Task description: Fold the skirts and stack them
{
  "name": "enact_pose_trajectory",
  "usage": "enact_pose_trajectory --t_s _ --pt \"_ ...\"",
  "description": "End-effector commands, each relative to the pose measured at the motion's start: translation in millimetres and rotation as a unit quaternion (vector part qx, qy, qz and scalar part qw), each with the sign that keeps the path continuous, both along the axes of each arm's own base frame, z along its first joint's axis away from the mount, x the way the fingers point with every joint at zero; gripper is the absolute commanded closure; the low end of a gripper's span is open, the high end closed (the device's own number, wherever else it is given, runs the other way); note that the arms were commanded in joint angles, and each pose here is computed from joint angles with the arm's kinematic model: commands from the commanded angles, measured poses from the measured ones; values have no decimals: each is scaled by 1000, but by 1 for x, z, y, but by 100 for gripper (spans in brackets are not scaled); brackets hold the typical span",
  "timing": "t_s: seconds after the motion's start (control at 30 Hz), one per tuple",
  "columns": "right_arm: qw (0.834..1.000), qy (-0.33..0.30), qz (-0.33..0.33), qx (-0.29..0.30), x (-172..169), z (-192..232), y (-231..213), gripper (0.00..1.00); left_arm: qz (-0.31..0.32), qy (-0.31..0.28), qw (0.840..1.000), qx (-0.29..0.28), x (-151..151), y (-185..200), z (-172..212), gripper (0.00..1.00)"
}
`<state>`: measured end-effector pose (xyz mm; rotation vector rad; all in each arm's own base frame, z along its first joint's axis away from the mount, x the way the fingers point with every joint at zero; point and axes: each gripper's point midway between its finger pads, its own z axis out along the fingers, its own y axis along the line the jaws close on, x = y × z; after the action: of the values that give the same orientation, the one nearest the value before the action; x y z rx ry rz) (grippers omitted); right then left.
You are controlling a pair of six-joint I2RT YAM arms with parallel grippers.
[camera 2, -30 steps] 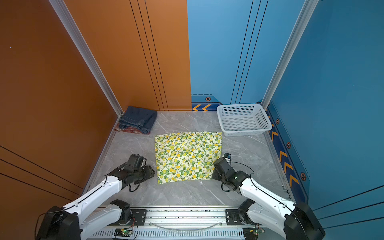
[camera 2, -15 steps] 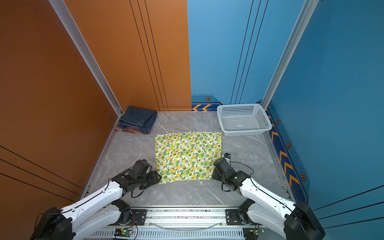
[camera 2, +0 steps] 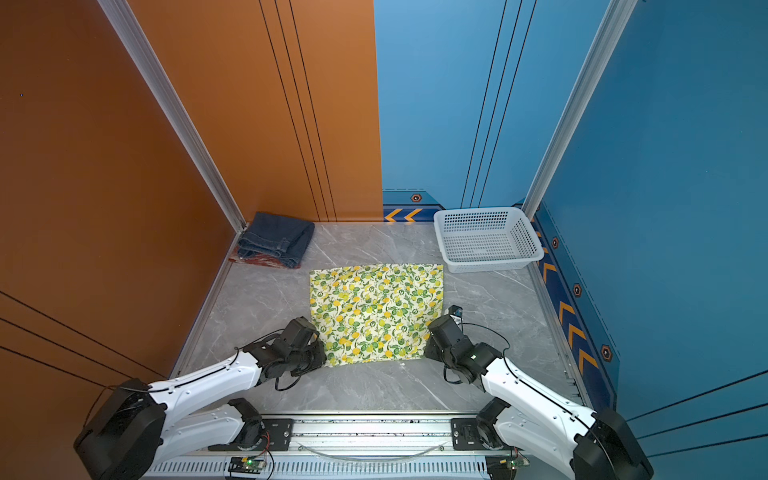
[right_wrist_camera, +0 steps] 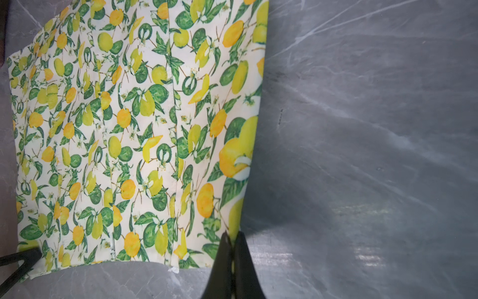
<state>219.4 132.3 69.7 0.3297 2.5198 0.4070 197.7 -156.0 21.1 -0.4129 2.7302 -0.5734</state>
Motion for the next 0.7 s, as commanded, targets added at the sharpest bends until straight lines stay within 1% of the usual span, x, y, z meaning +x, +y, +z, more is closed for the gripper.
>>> enact_pose_trajectory --t_s 0.0,0.23,0.43,0.53,0.67 --pt "1000 -2 -1 -15 -1 3 -7 100 8 11 999 44 -8 19 -3 100" --pt "1000 -6 13 -15 0 5 -3 100 22 7 999 45 -10 32 0 100" --pt "997 -43 62 5 18 33 24 100 16 16 999 37 -8 26 -10 100" --pt "993 -58 106 13 33 51 54 100 12 17 999 35 -6 23 -13 100" --pt "977 -82 193 38 44 75 137 100 14 13 999 33 -4 23 -13 100"
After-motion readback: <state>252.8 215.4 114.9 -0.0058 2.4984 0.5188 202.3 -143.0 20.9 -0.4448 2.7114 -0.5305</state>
